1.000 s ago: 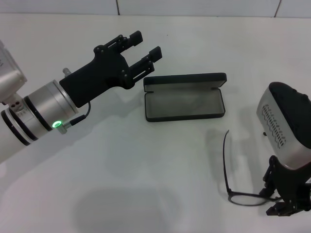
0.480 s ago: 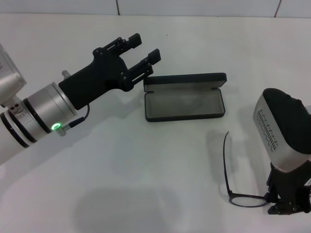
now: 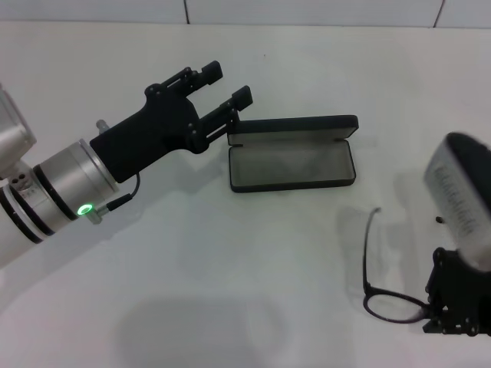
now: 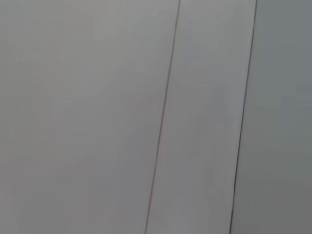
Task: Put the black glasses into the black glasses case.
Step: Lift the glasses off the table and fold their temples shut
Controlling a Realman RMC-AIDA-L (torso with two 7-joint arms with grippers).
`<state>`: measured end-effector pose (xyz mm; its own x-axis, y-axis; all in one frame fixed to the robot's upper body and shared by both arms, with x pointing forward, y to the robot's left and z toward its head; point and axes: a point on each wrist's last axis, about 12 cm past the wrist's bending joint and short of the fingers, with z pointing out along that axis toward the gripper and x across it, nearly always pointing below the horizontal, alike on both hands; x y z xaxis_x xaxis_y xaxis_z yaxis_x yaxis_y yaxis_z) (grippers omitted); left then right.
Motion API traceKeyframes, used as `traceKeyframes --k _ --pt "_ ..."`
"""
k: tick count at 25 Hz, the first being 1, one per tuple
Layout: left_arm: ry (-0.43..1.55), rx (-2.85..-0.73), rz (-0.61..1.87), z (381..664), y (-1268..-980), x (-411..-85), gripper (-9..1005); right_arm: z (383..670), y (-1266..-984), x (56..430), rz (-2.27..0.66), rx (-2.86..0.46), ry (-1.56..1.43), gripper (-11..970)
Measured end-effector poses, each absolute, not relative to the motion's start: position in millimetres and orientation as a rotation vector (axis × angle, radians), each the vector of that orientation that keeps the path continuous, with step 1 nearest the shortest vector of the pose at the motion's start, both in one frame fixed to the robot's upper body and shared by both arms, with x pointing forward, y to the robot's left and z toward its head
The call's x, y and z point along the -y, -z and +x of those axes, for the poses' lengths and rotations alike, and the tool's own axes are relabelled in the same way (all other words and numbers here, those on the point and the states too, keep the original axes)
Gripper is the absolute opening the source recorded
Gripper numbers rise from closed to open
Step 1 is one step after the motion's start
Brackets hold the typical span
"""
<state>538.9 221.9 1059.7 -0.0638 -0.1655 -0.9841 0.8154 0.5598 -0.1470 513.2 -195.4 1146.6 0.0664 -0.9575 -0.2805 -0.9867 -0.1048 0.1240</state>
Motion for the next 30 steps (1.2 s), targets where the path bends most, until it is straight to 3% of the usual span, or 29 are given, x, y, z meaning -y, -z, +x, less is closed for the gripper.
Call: traceKeyframes --k 8,15,24,30 --pt "1.044 -1.328 0.619 531.4 -1073.2 -219.5 647 514.1 -1169.6 236.9 -1.925 -1.764 -0.667 112" --pt "1.208 -1.249 0.675 537.6 -1094.9 -209.9 647 513.6 -1156.6 263.5 -1.719 -1.489 -0.732 110" --pt "1.436 -1.385 0.693 563.3 -1119.6 -203.9 647 509.7 -1137.2 270.4 -1.608 -1.148 -0.602 109" --pt "1.506 -1.428 0.794 569.1 -1127.2 -185.6 647 513.7 -1134.2 268.6 -1.597 -1.102 -0.55 108"
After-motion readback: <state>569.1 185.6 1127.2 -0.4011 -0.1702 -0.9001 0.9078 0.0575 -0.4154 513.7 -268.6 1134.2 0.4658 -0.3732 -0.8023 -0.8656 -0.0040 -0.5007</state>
